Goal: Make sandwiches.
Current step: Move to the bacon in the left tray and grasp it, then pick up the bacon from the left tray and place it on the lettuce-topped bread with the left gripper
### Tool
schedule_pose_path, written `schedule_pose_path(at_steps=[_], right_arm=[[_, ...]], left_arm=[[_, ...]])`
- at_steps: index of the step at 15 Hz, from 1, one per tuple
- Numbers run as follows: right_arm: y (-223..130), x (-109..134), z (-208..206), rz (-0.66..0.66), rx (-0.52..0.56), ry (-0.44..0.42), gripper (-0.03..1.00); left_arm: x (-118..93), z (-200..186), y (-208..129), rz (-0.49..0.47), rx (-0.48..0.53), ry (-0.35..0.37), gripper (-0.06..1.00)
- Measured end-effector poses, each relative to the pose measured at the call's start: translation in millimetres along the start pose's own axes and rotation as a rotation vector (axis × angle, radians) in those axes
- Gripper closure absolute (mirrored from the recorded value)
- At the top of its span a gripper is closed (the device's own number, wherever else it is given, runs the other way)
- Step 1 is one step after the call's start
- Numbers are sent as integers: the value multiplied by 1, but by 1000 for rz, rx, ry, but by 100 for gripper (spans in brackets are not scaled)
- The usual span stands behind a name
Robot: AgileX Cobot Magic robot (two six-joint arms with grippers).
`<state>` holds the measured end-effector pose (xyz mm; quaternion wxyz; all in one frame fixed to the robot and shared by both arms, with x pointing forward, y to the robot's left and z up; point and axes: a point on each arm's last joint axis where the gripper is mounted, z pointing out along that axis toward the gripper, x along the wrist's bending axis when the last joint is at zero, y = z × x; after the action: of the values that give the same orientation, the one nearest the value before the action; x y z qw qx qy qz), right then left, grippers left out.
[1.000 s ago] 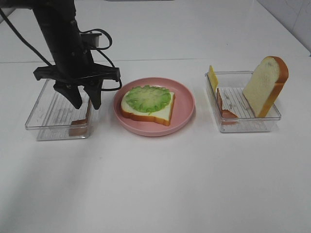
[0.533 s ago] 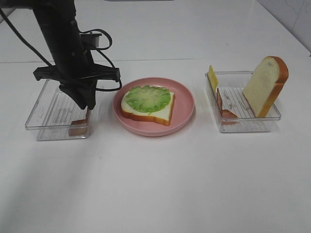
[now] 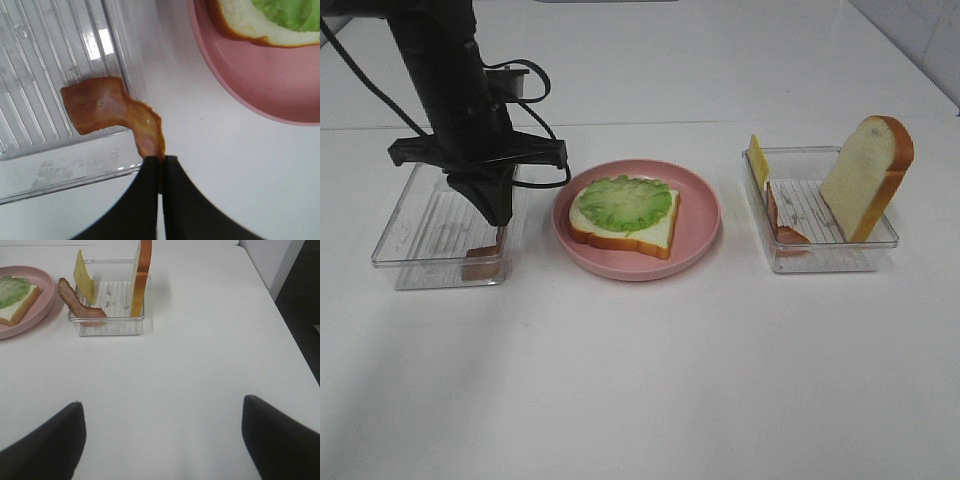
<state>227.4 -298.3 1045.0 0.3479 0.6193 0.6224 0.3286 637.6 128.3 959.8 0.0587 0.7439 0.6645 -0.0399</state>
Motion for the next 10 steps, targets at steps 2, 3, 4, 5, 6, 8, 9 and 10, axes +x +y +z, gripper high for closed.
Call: schedule_pose_path(at_steps=[2, 3, 4, 5, 6, 8, 9, 10], right_arm=[[0, 0, 0, 0, 0, 0, 17], [0, 0, 0, 0, 0, 0, 17], [0, 0, 0, 0, 0, 0, 17], [0, 0, 0, 0, 0, 0, 17], [0, 0, 0, 0, 0, 0, 17], [0, 0, 0, 0, 0, 0, 17], [0, 0, 0, 0, 0, 0, 17], [0, 0, 0, 0, 0, 0, 17]], left_arm=[[-1, -9, -3, 5, -1, -2, 94], [-2, -16, -3, 10, -9, -5, 94], [-3, -22, -2, 20, -16, -8, 94], [-4, -26, 0, 25, -26, -11, 94], [-6, -34, 3, 36, -52, -20, 94], [-11, -50, 11, 43, -109, -49, 94], [-15, -59, 14, 44, -138, -73, 94], [-23, -73, 18, 59, -177, -135, 94]])
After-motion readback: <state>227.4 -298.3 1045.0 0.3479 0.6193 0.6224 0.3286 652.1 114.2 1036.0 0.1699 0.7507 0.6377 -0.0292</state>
